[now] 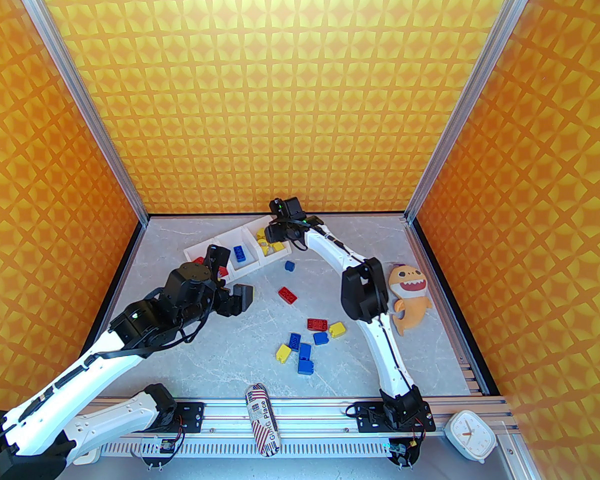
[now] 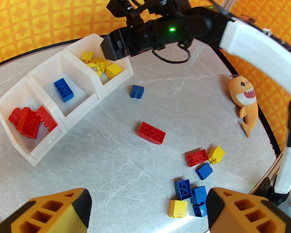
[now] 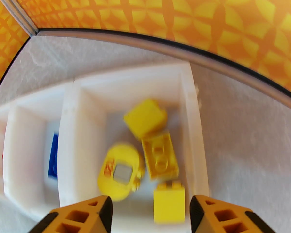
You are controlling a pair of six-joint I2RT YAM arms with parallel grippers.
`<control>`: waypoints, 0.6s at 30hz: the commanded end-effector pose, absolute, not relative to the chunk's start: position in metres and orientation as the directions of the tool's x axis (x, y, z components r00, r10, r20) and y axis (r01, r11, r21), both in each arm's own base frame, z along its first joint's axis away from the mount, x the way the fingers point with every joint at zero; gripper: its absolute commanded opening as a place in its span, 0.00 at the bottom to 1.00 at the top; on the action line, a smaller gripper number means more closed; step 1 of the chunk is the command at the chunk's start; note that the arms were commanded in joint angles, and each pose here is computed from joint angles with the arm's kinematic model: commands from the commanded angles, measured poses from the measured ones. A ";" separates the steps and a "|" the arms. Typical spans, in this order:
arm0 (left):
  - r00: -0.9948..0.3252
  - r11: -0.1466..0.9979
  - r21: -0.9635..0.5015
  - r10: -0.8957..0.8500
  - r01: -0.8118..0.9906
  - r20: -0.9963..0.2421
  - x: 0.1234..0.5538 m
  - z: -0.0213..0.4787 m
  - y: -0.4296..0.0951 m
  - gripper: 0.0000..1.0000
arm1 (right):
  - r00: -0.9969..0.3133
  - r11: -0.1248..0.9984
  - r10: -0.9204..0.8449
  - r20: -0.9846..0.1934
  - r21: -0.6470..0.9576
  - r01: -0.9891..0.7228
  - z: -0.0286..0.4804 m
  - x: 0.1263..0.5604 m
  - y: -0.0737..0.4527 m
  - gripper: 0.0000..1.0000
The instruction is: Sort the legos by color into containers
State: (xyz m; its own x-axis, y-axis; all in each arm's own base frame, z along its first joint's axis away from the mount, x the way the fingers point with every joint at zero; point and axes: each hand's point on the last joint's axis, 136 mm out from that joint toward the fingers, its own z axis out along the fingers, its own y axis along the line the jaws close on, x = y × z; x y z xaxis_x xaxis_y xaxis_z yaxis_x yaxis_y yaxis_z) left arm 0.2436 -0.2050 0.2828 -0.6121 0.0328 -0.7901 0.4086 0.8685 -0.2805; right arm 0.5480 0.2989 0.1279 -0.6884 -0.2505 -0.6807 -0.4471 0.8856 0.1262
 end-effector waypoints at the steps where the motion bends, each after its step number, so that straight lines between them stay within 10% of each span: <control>1: -0.614 0.861 -0.272 0.057 0.429 -0.788 0.243 0.272 -0.213 0.83 | -0.639 0.903 -0.202 -0.742 0.110 -0.414 0.185 0.527 0.279 0.58; 18: -0.826 0.873 -0.238 0.267 0.425 -0.497 0.201 0.149 -0.249 0.82 | -0.687 0.945 -0.127 -0.716 0.122 -0.302 0.159 0.397 0.196 0.62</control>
State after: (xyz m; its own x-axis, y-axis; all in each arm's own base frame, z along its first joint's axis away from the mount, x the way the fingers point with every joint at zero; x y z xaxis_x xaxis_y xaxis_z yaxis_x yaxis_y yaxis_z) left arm 0.2116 -0.2502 0.1658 -0.7764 0.2356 -0.5846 0.4474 0.8592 -0.2480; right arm 0.3968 0.2086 0.1518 -0.7052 -0.1865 -0.6841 -0.3652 0.9225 0.1251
